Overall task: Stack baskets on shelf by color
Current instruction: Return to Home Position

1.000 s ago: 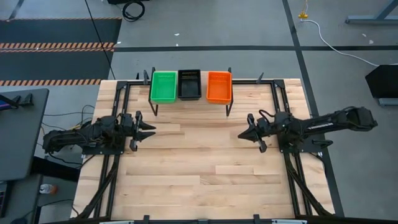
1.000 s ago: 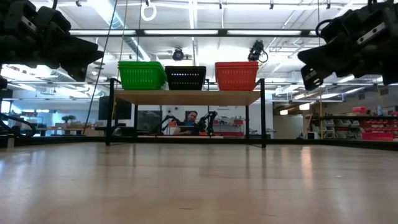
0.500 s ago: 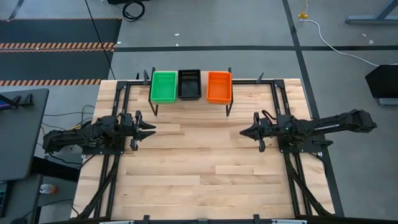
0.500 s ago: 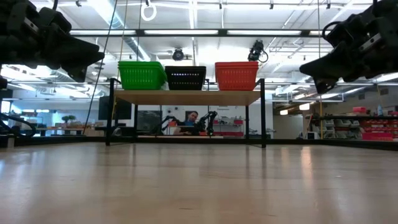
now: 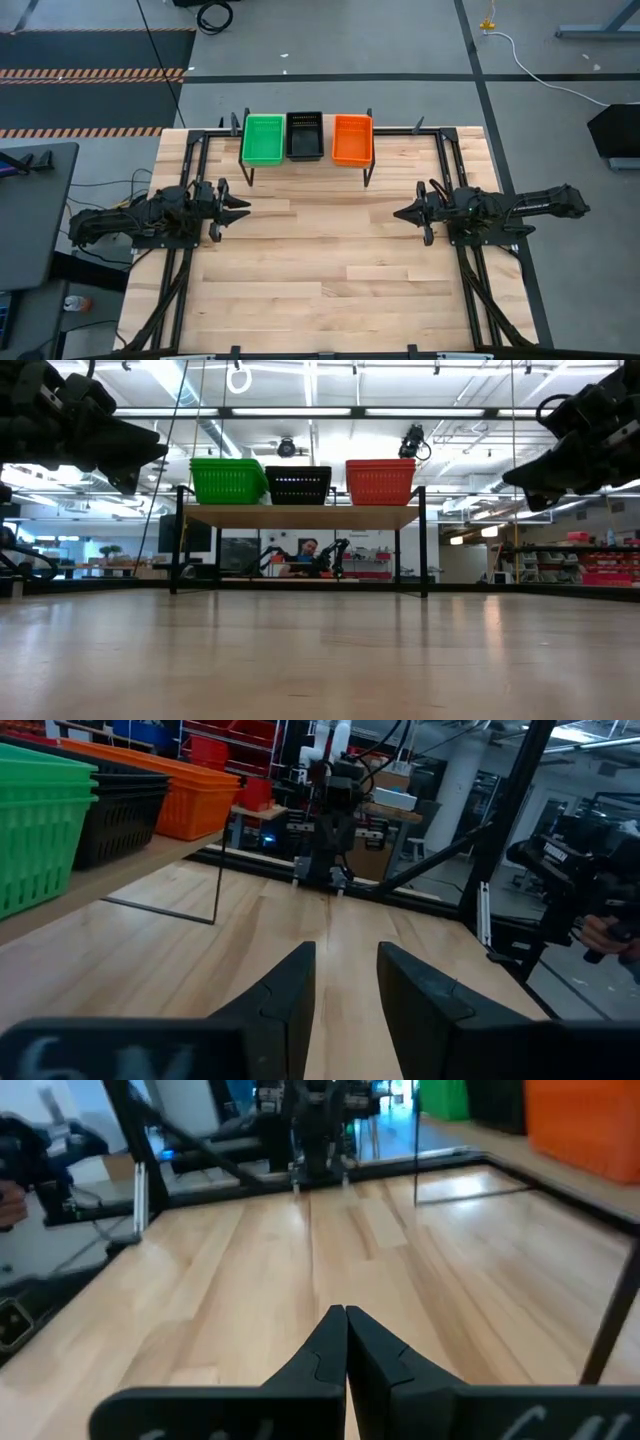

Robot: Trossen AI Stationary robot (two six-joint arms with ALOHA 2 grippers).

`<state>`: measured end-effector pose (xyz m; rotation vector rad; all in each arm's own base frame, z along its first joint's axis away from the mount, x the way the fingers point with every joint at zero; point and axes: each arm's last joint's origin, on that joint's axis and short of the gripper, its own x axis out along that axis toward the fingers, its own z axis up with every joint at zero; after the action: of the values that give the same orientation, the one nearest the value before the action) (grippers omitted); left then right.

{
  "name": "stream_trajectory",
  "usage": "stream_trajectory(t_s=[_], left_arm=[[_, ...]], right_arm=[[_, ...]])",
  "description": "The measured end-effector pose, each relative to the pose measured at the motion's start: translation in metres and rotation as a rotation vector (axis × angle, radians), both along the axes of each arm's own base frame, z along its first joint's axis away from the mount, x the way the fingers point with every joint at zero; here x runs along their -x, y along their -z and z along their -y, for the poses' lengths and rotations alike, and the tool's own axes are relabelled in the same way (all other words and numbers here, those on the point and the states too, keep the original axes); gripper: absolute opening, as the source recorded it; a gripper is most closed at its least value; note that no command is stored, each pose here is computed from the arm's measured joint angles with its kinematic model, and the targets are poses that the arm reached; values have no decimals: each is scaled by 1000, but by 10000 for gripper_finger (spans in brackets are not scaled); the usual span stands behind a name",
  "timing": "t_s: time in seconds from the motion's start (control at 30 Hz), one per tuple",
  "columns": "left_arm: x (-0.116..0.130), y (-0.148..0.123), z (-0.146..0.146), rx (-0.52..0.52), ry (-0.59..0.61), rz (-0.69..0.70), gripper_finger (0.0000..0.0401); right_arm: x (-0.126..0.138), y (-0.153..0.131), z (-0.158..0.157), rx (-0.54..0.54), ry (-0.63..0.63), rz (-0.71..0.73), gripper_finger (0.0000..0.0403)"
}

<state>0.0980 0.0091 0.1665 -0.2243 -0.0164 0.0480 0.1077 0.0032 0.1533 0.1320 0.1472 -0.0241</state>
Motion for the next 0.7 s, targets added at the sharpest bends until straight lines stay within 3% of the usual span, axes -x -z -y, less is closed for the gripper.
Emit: stream_trajectory(t_s=[0.27, 0.7], left_arm=[[0, 0, 0, 6, -9, -1, 116], [0, 0, -2, -80, -63, 0, 117]], right_arm=[[13, -19, 1, -1, 31, 32, 6], [15, -16, 2, 9, 54, 8, 15]])
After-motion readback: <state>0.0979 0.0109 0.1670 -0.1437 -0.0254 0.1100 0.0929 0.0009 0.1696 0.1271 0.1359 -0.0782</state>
